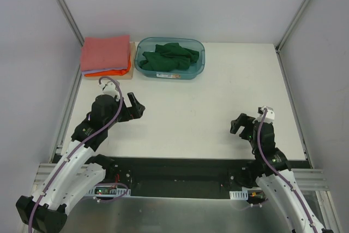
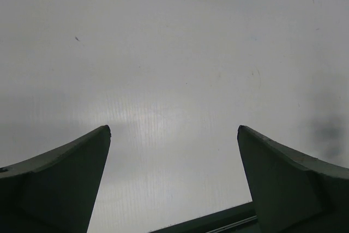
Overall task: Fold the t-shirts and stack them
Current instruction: Grab crumpled tshirt from bin with the left arm
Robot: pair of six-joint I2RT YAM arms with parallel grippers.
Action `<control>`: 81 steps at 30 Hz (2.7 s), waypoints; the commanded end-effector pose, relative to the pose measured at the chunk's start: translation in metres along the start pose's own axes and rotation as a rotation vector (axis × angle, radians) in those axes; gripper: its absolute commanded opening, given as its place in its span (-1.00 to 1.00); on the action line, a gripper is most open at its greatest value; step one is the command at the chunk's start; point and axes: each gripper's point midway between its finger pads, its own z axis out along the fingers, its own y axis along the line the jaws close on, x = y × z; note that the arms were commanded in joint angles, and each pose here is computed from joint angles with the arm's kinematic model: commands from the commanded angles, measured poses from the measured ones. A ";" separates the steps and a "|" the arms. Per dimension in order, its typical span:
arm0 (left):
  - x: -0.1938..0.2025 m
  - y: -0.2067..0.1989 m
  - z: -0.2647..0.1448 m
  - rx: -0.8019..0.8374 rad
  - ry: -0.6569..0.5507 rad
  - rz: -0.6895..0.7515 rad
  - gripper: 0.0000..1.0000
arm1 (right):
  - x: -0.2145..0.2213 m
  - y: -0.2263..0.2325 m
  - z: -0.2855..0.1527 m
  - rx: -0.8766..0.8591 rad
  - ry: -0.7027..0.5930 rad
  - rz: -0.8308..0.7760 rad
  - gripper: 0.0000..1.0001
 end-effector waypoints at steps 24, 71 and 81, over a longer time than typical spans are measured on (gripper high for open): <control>-0.094 -0.010 0.090 -0.138 0.023 0.007 0.98 | -0.022 0.014 -0.004 -0.042 -0.036 0.024 0.92; -0.292 -0.172 0.245 0.373 -0.155 -0.062 -1.00 | -0.017 0.018 0.001 -0.075 -0.047 0.022 0.92; -0.312 -0.268 0.048 0.564 -0.345 0.230 -1.00 | -0.027 0.018 -0.005 -0.085 -0.089 0.011 0.92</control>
